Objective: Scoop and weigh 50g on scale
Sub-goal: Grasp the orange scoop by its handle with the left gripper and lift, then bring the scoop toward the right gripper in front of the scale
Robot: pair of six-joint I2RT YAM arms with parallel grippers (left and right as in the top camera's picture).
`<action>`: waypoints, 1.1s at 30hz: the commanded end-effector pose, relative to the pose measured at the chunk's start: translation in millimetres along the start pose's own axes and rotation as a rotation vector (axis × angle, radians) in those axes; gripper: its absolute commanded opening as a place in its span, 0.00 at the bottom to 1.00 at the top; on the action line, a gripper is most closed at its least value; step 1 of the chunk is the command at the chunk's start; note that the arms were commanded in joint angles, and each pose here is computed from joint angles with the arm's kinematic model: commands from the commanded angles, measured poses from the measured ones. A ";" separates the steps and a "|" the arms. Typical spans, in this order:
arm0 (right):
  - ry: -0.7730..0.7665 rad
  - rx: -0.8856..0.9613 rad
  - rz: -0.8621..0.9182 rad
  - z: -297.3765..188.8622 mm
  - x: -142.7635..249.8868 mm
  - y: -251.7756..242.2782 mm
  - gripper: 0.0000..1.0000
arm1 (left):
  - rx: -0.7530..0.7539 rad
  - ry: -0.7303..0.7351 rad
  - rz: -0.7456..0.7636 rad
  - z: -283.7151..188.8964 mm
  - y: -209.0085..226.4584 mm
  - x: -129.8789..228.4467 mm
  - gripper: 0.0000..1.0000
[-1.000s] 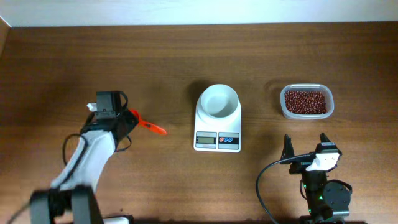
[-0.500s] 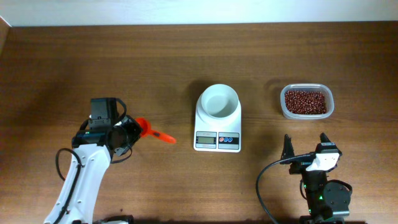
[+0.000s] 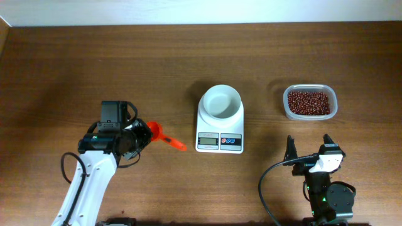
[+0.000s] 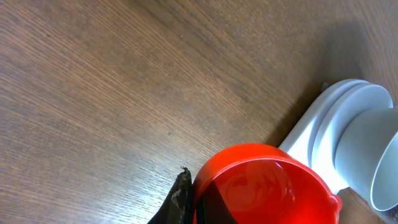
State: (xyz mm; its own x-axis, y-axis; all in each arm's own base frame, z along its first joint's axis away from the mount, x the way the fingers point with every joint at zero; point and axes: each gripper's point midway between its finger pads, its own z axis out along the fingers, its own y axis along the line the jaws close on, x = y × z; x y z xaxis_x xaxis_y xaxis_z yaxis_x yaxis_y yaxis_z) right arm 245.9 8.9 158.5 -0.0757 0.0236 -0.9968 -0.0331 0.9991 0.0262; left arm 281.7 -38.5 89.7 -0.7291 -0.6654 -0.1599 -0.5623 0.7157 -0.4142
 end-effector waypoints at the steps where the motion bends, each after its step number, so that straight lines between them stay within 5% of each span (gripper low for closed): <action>1: 0.003 0.015 0.004 0.2 2.8 -3.2 0.99 | -0.004 0.011 -0.015 -4.1 1.0 4.8 0.00; 16: 0.003 0.015 0.004 0.2 2.8 -3.2 0.99 | -0.059 0.053 -0.030 -4.8 13.9 15.8 0.00; 20: 0.003 0.015 0.003 0.2 2.8 -3.2 0.99 | -0.098 0.073 -0.263 -5.9 21.0 23.6 0.00; 31: 0.003 0.015 0.004 0.2 2.7 -3.1 0.99 | -0.132 0.143 -0.421 -8.5 26.3 41.2 0.00; 33: 0.007 -0.050 0.178 0.0 2.4 8.2 0.99 | -0.132 0.142 -0.412 -8.5 26.4 40.9 0.00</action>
State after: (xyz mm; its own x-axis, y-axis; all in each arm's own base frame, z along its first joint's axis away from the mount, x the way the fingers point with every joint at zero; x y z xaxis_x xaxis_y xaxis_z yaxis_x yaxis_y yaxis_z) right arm 245.9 9.8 158.6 -0.0763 0.0438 -0.9961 -0.0369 0.9982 0.0467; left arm 233.0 -42.5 75.3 -0.4805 -0.8690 0.1182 -0.8555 0.4347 -0.2813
